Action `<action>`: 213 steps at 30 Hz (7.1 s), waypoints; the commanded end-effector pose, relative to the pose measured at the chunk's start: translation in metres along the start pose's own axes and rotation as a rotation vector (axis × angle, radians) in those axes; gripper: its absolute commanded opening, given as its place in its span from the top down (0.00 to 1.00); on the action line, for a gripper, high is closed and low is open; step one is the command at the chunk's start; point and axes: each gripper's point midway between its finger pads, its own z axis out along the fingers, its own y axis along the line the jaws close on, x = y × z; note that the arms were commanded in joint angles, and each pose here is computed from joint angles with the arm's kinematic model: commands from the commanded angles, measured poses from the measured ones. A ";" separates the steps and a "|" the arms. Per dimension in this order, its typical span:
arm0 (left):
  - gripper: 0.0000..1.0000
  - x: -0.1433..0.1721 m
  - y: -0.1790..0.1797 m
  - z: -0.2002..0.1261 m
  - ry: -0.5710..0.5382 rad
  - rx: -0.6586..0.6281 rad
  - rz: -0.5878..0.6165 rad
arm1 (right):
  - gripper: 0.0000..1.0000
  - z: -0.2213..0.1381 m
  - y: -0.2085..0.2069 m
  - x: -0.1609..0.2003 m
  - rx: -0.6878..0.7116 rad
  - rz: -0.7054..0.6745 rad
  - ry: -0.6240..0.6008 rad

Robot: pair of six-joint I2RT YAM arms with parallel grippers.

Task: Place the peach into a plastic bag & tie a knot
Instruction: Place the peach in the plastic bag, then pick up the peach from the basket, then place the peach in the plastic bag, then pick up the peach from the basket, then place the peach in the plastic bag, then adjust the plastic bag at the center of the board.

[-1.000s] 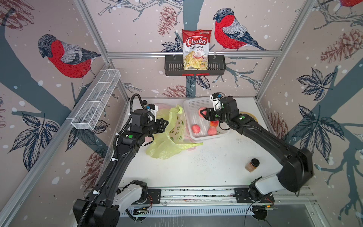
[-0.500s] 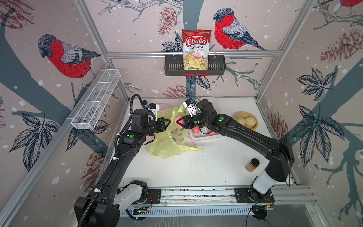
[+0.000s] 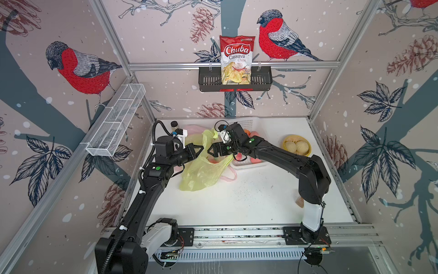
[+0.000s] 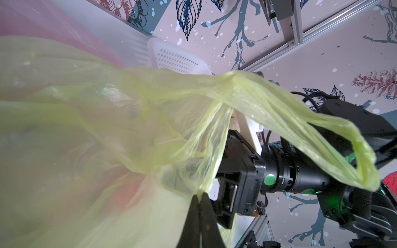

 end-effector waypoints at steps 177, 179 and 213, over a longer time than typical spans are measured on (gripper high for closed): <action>1.00 0.026 0.045 0.006 0.035 0.026 -0.045 | 0.37 0.102 -0.015 0.025 -0.063 0.320 0.011; 1.00 0.025 0.047 0.008 0.035 0.019 -0.041 | 0.27 0.105 -0.014 0.024 -0.073 0.329 0.008; 0.94 0.042 0.112 0.017 0.067 -0.184 -0.092 | 0.36 -0.064 -0.024 0.126 0.057 0.139 0.009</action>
